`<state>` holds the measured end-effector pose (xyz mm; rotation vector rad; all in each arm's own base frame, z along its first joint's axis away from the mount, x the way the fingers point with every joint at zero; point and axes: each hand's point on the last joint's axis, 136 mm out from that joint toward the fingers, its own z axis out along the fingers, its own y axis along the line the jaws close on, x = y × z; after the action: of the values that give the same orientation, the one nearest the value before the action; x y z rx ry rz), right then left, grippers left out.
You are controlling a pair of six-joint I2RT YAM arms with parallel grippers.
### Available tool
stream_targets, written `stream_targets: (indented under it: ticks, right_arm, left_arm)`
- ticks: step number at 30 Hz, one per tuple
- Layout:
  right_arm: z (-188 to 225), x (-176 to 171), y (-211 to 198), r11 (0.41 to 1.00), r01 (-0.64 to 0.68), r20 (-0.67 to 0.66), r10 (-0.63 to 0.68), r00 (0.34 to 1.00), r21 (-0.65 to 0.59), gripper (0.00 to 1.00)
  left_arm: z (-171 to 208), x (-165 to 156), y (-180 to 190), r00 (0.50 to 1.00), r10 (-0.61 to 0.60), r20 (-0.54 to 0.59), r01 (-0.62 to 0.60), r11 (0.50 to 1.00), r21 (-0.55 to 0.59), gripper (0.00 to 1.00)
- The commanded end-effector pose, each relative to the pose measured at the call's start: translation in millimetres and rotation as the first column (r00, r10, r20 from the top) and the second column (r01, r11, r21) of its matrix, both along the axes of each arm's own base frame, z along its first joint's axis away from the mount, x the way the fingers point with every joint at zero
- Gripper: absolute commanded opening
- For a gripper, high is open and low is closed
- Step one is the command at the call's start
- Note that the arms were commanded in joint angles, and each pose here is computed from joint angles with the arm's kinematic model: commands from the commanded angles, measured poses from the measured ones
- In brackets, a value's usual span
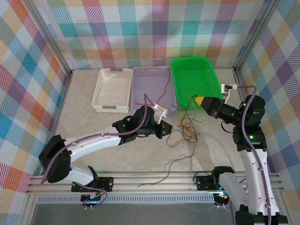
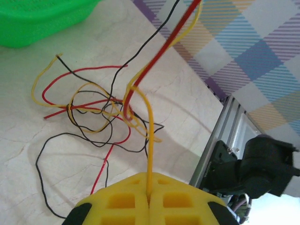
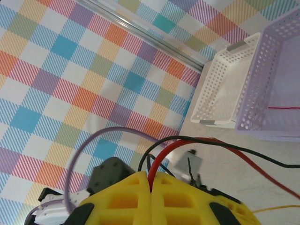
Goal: Untangle the cables
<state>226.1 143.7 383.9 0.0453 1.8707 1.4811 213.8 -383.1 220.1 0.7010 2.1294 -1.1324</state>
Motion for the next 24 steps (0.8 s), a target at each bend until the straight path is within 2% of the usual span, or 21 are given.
stream_targets:
  ticks: [1, 7, 13, 14, 21, 24]
  right_arm:
    - [-12, 2, -2, 0.999, 0.022, 0.002, -0.022, 1.000, -0.024, 0.00]
    - [-52, 12, -12, 0.990, 0.106, -0.068, -0.113, 0.991, -0.096, 0.00]
    - [-96, 24, -21, 0.975, 0.156, -0.133, -0.178, 0.975, -0.157, 0.00]
    - [-103, 26, -22, 0.972, 0.162, -0.143, -0.186, 0.972, -0.169, 0.00]
    - [-139, 37, -32, 0.950, 0.199, -0.191, -0.247, 0.950, -0.239, 0.00]
    - [-151, 40, -34, 0.944, 0.204, -0.205, -0.260, 0.944, -0.257, 0.00]
  left_arm:
    - [37, -4, 19, 0.997, 0.045, 0.070, -0.042, 0.998, -0.041, 0.00]
    - [79, -5, 67, 0.973, 0.178, 0.147, -0.170, 0.983, -0.066, 0.00]
    - [119, -11, 109, 0.946, 0.252, 0.206, -0.232, 0.966, -0.116, 0.00]
    - [118, -12, 120, 0.940, 0.264, 0.215, -0.251, 0.964, -0.088, 0.00]
    - [156, 6, 177, 0.862, 0.409, 0.298, -0.402, 0.911, -0.088, 0.00]
    - [174, 17, 205, 0.798, 0.498, 0.340, -0.500, 0.862, -0.090, 0.00]
